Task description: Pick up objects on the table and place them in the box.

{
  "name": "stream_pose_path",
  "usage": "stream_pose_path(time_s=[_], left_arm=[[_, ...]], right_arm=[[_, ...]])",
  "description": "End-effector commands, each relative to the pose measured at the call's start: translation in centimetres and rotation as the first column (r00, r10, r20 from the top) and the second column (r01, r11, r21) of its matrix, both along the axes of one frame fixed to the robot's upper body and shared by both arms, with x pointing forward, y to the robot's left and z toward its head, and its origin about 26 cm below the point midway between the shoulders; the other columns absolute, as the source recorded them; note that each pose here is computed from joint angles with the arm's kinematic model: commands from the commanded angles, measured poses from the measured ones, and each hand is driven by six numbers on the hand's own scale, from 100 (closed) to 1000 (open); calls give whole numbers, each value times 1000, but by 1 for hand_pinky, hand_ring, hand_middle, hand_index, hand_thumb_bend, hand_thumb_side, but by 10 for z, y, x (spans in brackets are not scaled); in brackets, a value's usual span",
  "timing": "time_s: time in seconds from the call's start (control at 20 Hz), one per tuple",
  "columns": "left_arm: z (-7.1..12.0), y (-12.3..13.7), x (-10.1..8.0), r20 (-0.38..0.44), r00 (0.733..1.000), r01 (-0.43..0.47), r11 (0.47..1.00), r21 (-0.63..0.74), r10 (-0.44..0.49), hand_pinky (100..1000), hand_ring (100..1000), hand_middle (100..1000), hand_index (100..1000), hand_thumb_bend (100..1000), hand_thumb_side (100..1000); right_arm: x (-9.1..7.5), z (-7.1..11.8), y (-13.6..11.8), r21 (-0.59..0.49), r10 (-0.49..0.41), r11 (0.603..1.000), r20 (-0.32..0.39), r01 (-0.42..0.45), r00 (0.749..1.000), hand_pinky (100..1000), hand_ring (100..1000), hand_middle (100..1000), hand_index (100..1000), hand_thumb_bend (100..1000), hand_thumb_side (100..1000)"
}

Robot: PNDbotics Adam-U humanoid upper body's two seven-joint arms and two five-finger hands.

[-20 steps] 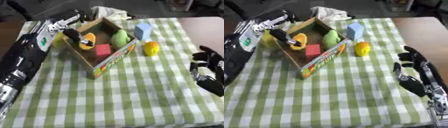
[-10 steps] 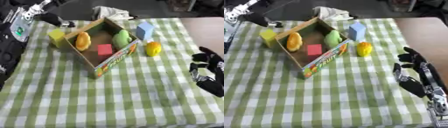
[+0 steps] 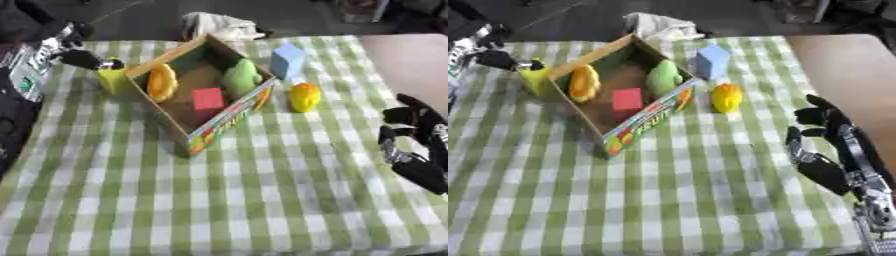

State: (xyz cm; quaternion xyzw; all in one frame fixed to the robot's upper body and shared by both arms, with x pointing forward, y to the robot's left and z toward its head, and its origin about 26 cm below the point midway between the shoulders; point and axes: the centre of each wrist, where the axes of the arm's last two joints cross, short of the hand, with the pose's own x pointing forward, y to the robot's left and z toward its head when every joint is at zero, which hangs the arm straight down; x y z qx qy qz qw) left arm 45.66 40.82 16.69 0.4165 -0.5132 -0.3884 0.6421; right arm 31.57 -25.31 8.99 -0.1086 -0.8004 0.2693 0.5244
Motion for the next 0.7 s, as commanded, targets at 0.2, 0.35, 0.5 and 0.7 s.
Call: stream_pose_path(time_s=[0.2, 0.35, 0.5, 0.7], left_arm=[[1, 5, 0, -35, 999, -1, 1000, 0, 1, 792, 749, 755, 851, 814, 447], [-4, 3, 0, -51, 999, -2, 1000, -1, 2, 790, 746, 752, 852, 806, 433], [-7, 2, 0, -42, 999, -14, 1000, 8, 14, 782, 735, 740, 842, 790, 410], [-13, -1, 0, -29, 999, -33, 999, 25, 34, 754, 688, 687, 815, 730, 352]], right_arm=[[2, 7, -2, 2, 2, 1000, 22, -2, 1000, 724, 794, 749, 959, 122, 272], [3, 7, -1, 3, 4, 1000, 22, -4, 1000, 724, 795, 750, 960, 120, 273], [3, 8, -1, 4, 4, 1000, 23, -5, 1000, 725, 795, 750, 960, 118, 274], [3, 8, -1, 5, 5, 1000, 22, -5, 1000, 725, 795, 750, 960, 115, 275]])
